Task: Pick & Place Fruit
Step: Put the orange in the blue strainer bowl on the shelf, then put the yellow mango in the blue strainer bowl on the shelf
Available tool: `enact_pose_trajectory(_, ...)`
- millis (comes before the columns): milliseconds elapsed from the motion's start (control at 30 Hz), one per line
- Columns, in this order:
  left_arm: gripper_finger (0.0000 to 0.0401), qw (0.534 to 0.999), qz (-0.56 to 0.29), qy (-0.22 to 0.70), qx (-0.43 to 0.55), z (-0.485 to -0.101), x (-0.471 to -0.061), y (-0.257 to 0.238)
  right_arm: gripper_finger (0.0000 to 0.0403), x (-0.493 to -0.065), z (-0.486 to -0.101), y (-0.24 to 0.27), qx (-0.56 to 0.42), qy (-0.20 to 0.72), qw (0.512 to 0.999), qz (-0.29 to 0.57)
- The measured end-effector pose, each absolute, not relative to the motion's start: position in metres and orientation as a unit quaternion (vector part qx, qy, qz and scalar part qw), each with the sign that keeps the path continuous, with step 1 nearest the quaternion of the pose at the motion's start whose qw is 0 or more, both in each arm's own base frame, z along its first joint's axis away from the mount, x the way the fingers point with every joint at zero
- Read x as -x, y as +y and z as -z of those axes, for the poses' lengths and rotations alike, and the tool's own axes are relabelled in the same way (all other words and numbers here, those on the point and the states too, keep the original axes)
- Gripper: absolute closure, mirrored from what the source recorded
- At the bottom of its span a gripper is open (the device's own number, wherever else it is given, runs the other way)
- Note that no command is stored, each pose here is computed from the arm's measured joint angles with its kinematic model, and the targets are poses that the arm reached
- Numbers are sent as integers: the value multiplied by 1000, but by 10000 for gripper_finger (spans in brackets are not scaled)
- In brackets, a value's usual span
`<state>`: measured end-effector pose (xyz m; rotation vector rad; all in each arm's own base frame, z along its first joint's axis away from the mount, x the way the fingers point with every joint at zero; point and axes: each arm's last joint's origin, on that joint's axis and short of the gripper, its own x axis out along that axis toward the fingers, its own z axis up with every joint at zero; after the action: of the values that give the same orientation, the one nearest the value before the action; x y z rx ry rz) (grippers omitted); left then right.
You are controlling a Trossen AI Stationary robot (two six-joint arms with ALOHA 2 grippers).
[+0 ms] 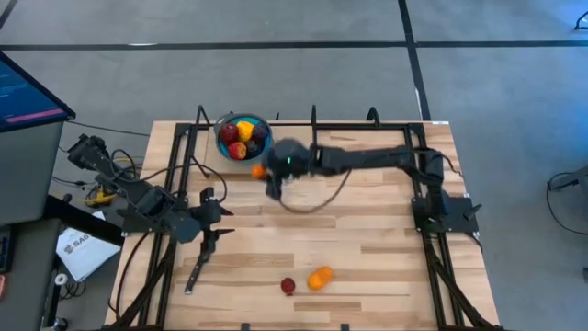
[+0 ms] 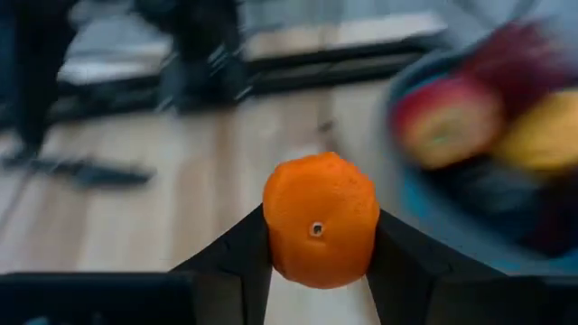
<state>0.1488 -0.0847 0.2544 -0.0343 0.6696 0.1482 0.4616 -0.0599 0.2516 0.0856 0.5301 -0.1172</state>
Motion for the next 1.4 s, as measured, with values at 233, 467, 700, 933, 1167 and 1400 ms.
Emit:
enact_pose_trajectory(233, 188, 943, -93, 315, 45, -243, -142, -79, 246, -450, -258, -130, -87, 237, 958, 138)
enact_pose_trajectory(467, 188, 950, -106, 290, 51, -242, -141, -77, 229, -458, -244, -145, -101, 213, 960, 149)
enact_pose_trajectory(700, 188, 952, -108, 282, 54, -243, -142, -77, 229, -464, -228, -146, -101, 216, 959, 151)
enact_pose_trajectory(933, 188, 953, -107, 277, 58, -244, -142, -78, 216, -472, -208, -154, -113, 200, 960, 162)
enact_pose_trajectory(1167, 188, 954, -106, 275, 60, -244, -143, -78, 180, -471, -208, -158, -114, 198, 957, 179)
enact_pose_trajectory(1400, 188, 956, -101, 271, 53, -245, -143, -79, 145, -470, -212, -160, -112, 194, 958, 178)
